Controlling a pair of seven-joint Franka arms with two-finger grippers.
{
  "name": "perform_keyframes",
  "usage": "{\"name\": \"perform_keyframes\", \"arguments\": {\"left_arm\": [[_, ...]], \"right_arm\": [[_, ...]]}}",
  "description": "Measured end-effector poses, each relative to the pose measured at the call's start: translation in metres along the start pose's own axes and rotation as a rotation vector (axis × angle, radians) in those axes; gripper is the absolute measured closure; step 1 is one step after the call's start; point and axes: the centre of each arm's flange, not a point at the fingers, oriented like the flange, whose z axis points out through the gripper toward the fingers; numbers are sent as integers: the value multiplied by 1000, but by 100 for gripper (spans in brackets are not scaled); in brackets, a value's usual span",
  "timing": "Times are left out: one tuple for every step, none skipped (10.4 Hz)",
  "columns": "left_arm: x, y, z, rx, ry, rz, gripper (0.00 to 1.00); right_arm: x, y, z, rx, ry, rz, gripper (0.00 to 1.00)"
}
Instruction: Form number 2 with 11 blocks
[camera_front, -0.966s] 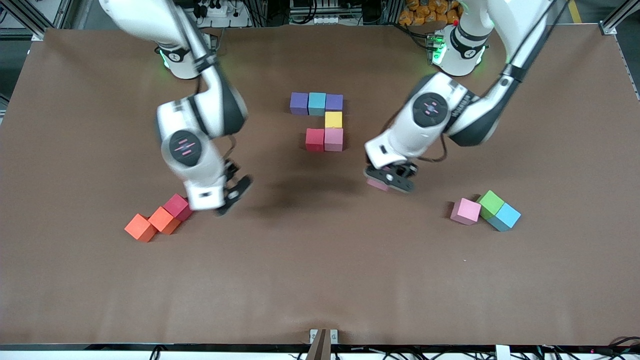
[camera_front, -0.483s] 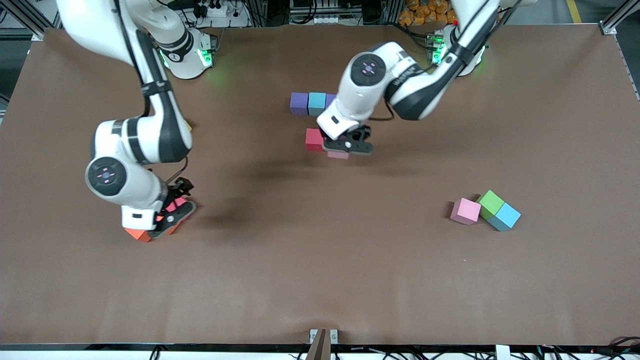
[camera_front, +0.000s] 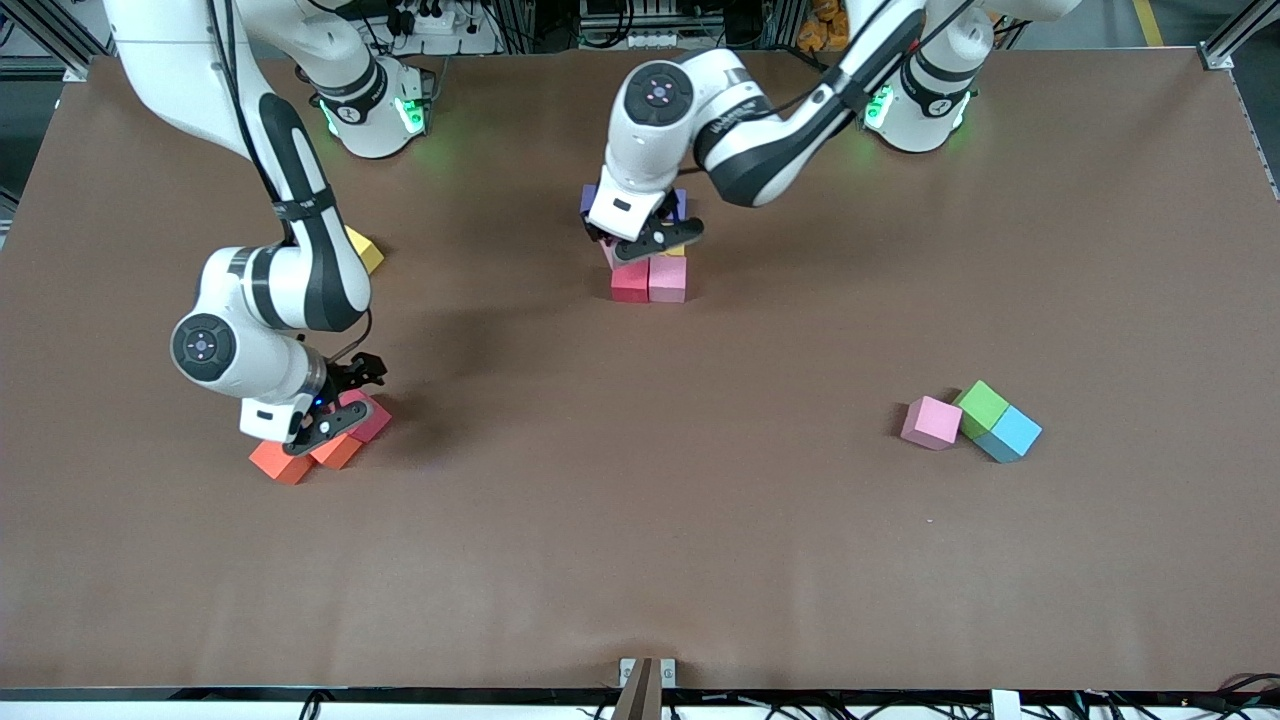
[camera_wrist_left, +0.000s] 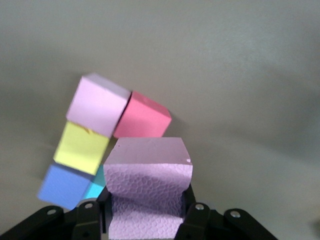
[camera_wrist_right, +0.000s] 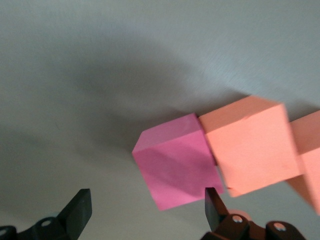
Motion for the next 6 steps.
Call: {"name": "perform_keyframes", "arguments": {"left_arm": [[-11,7,9,-15,-3,-108,45],[-19,14,19,-48,-15,-243,45],[-20,19,24,-78,-28,-357,45],[-15,23,24,-104,-40,-464,45],[-12,26,26,-128,-53,-570,45],[-7,28,30,-149,-61,-664,45]], "right_arm": [[-1,-2,3,6,3,5,0],[1,-2,2,0,20,6,0],[4,-2,0,-17,48,4,0],[8,-3,-2,-33,73,-9,0],[10,-3,-4,-41,87,-30,0],[11,-1,-6,-46,93,-46,0]]}}
